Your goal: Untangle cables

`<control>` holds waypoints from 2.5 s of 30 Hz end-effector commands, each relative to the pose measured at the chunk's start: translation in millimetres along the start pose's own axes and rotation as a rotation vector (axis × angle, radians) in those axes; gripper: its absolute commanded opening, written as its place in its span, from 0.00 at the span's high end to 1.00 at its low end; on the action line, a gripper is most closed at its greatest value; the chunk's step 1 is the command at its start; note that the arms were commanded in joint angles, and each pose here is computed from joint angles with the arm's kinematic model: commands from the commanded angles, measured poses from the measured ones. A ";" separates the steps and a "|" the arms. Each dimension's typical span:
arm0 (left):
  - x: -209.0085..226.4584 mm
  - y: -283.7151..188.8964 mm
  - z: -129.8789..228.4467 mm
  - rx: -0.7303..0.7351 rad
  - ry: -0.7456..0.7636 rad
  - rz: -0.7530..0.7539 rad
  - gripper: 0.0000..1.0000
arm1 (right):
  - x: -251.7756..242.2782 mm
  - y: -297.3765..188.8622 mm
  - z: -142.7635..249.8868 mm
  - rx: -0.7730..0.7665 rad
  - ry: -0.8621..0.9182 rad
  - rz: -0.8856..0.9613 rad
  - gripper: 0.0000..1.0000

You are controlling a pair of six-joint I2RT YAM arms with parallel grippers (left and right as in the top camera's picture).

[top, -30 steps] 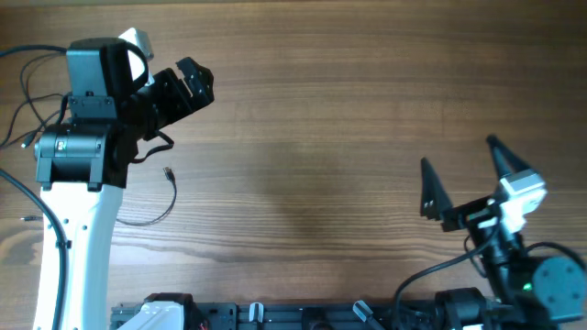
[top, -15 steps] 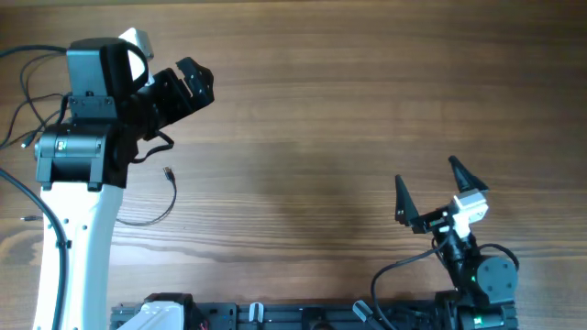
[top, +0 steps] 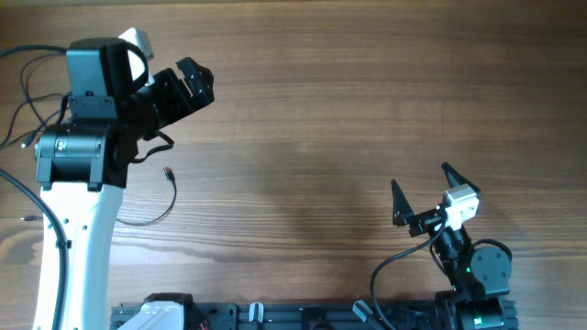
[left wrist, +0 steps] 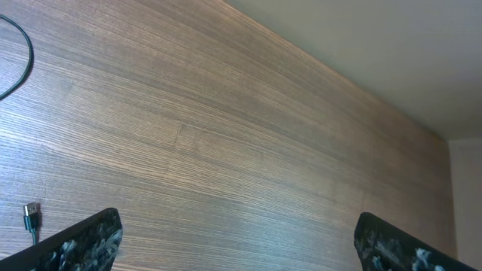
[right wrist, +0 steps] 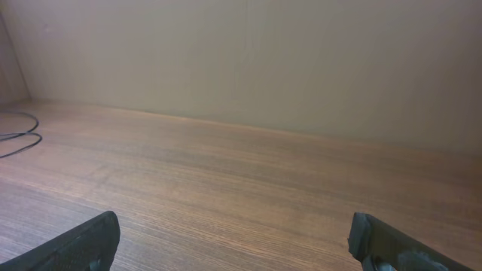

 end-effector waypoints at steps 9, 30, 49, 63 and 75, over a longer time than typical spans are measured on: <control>-0.1 0.4 3.0 0.021 0.018 -0.001 0.00 | -1.5 -0.8 -2.4 -0.019 0.010 0.018 0.00; 43.4 -48.2 118.5 -0.700 0.326 0.141 0.00 | -1.4 -0.8 -2.5 -0.019 0.010 0.018 0.00; 105.0 36.9 209.2 -0.722 0.298 0.067 0.00 | -1.4 -0.8 -2.5 -0.019 0.010 0.018 0.00; 106.4 38.7 211.1 -0.705 0.296 0.060 0.00 | -1.4 -0.8 -2.4 -0.019 0.010 0.018 0.00; 106.4 38.7 211.1 -0.705 0.296 0.060 0.00 | -1.5 -0.8 -2.4 -0.019 0.010 0.018 0.00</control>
Point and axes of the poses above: each gripper's point midway between its finger pads, its own y axis out along the fingers, its own x axis along the line the jaws close on, z = x × y, the point moved 9 cm from there along -y, back along the fingers, and after that the axes turned 7 degrees about y, right-handed, at the moved point
